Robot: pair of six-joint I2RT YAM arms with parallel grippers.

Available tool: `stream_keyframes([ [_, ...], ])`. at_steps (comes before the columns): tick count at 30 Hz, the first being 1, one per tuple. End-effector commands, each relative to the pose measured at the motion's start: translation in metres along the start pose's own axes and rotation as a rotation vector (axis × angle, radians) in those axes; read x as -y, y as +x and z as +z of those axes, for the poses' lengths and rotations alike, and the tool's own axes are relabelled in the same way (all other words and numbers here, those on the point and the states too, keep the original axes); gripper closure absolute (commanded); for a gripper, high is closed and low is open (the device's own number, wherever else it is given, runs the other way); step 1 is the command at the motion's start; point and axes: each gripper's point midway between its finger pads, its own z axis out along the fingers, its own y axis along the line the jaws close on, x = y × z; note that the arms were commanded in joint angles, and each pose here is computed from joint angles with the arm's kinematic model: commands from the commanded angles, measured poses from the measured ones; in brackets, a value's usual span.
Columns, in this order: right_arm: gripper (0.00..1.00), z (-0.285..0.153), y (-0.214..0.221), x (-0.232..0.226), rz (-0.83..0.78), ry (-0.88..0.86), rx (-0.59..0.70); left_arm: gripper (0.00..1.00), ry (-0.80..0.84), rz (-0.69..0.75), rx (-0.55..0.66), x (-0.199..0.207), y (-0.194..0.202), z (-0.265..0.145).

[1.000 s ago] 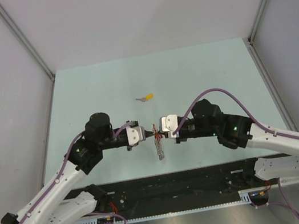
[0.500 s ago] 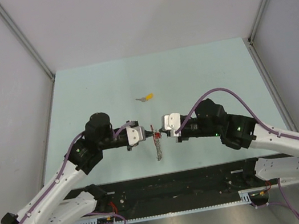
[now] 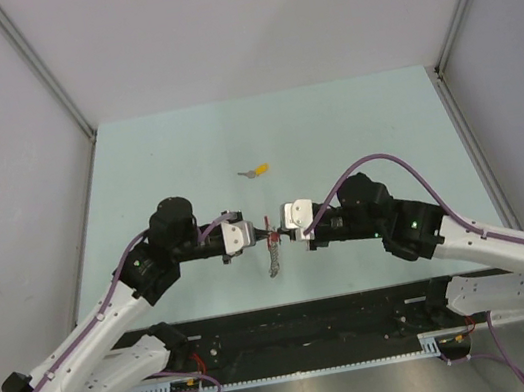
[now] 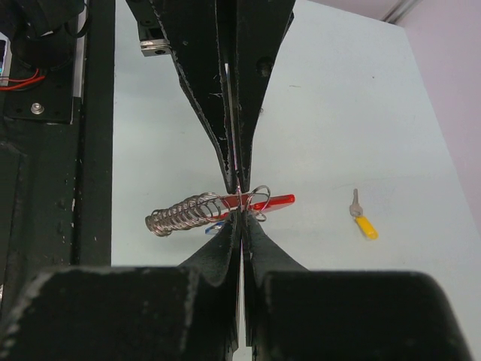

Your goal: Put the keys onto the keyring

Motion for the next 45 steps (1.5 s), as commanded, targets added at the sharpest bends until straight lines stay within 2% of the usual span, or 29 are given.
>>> stream_keyframes([
  [1, 1.00, -0.002, -0.031, 0.008, -0.014, 0.014, 0.087, 1.00, 0.012, 0.048, 0.047, 0.000, -0.013, 0.001],
  [45, 1.00, 0.009, -0.027, 0.007, 0.042, -0.043, 0.097, 1.00, 0.052, 0.050, 0.091, 0.009, -0.026, 0.003],
])
